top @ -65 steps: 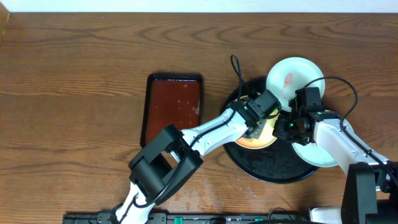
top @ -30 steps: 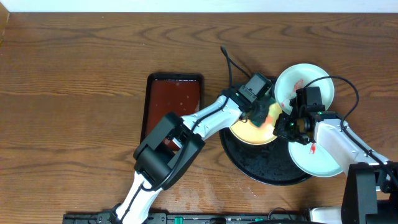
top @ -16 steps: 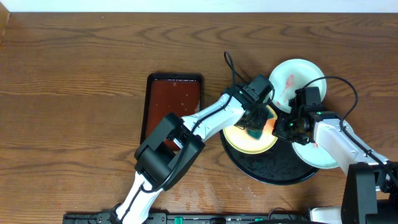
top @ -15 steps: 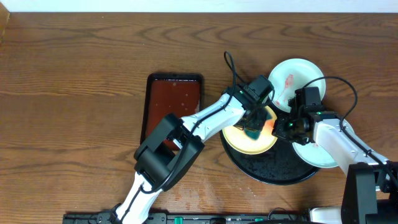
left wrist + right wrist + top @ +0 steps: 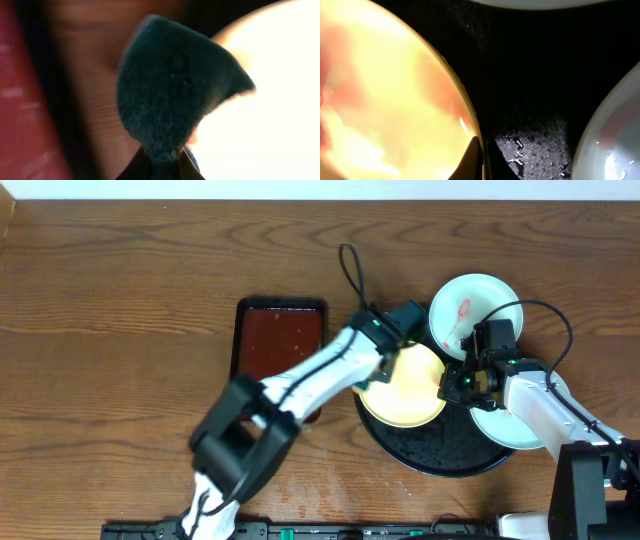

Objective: Clean dirty plates on tray and stack at the side

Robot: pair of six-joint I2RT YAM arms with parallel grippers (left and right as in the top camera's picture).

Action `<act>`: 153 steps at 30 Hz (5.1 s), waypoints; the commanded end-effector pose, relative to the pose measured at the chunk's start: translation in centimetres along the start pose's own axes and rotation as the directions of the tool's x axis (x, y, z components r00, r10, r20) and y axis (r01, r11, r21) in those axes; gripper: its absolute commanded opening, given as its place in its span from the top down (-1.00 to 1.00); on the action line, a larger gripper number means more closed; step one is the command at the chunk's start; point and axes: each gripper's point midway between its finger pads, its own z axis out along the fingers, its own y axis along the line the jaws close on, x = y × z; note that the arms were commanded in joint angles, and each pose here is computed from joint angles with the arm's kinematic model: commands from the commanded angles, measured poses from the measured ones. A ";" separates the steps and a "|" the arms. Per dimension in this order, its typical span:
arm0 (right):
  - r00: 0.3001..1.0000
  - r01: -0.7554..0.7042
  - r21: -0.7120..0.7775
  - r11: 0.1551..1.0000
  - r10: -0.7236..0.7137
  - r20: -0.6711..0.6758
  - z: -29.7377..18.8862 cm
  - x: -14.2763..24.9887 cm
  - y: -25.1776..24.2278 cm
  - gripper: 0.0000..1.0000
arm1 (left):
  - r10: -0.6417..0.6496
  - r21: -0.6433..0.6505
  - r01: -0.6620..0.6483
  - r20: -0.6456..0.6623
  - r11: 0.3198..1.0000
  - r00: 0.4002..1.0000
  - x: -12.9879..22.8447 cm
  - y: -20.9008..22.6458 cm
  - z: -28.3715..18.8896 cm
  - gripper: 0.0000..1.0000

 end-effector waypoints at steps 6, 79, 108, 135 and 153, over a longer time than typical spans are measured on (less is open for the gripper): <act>0.999 0.048 0.034 0.998 -0.048 0.016 0.1 -0.4 -0.6 0.89 | -0.183 -0.105 0.189 0.059 0.976 0.981 -2.0 10.1 -5.0 0.85; 0.291 0.344 0.863 0.370 -0.916 0.276 -21.0 -1.5 11.7 0.98 | -0.316 0.126 0.304 0.090 0.944 0.944 0.3 13.9 -9.4 -0.64; 0.314 0.327 0.863 0.385 -0.906 0.285 -20.7 -1.7 11.4 0.98 | -0.317 0.126 0.305 0.090 0.944 0.944 0.3 13.9 -9.4 -0.65; 0.584 -0.536 -0.026 0.844 0.393 0.711 -21.4 -10.8 -17.5 0.98 | -0.317 0.126 0.305 0.090 0.944 0.944 0.3 13.9 -9.4 -0.65; 0.552 -0.738 -0.009 0.675 0.611 0.567 -10.9 -8.7 -31.7 0.71 | -0.316 0.126 0.304 0.090 0.944 0.944 0.3 13.9 -9.4 -0.65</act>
